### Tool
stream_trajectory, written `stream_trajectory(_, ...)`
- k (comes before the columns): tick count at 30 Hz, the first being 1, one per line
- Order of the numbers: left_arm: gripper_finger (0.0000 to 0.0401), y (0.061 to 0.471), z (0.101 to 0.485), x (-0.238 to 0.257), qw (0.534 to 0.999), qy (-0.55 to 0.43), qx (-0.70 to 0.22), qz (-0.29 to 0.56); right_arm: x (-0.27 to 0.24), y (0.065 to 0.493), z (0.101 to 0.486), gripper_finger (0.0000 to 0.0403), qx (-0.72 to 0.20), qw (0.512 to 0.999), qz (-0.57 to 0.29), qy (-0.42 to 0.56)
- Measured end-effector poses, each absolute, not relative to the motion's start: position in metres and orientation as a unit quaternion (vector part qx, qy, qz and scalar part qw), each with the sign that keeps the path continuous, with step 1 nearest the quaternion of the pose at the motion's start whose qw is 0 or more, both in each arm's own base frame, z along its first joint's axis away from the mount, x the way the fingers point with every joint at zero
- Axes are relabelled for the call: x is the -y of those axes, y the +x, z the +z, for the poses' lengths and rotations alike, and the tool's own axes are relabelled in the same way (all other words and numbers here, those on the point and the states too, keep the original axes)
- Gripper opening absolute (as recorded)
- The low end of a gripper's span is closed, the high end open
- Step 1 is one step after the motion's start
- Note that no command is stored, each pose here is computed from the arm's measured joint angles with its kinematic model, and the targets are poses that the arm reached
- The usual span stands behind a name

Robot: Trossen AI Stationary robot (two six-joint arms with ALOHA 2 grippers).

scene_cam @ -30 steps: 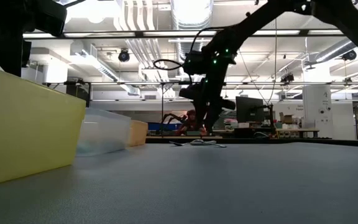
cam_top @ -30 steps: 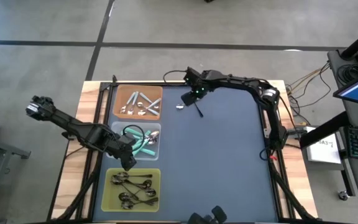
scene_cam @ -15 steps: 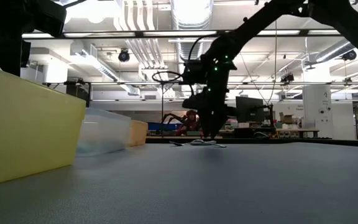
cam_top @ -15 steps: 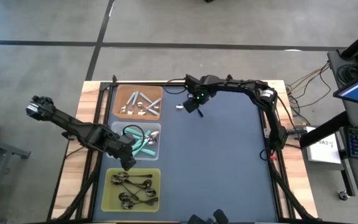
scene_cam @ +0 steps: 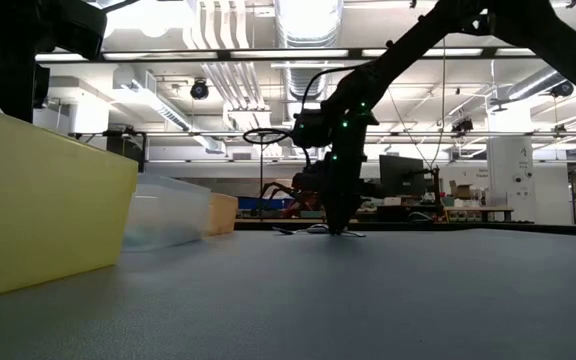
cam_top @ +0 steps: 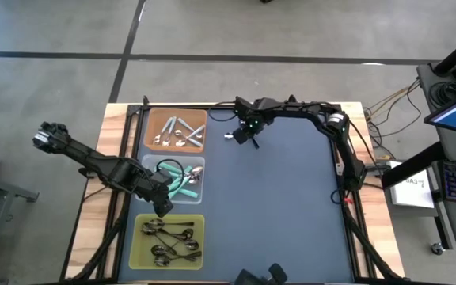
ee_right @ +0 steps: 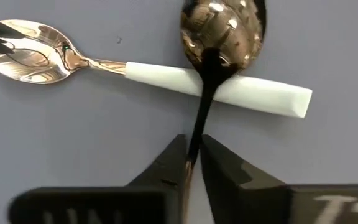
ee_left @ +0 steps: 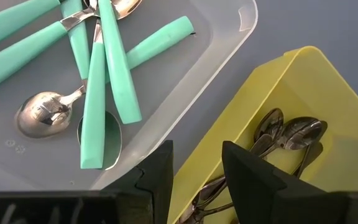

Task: Sort silverware by color (type)
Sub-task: Put the black spoon into the yellow bin

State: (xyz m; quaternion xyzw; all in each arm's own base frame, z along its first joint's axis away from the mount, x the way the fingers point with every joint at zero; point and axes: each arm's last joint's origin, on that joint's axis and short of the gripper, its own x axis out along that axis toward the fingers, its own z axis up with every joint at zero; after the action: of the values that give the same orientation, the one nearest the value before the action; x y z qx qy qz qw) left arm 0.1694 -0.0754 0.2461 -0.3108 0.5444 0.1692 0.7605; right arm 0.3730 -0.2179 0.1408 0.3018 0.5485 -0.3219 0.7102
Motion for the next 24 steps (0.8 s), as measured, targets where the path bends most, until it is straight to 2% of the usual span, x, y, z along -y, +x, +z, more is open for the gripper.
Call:
stream_trajectory(3,0.0119,0.169,0.246,0.075,0.760,-0.311,-0.544,0.170,0.219,0.373,0.141,0.0016,-0.549,0.715,-0.315,0.297)
stream_trajectory(11,0.0119,0.169,0.246,0.075,0.758,-0.316,-0.543,0.174,0.223,0.370,0.163,0.0010,-0.527,0.745,-0.248,0.325)
stream_trajectory(19,0.0119,0.171,0.248,0.069,0.776,-0.311,-0.506,0.214,0.199,0.375,0.221,0.0010,-0.469,0.822,-0.161,0.279)
stream_trajectory(24,0.0119,0.174,0.251,0.051,0.817,-0.236,-0.447,0.276,0.184,0.381,0.259,0.0009,-0.396,0.876,-0.135,0.239)
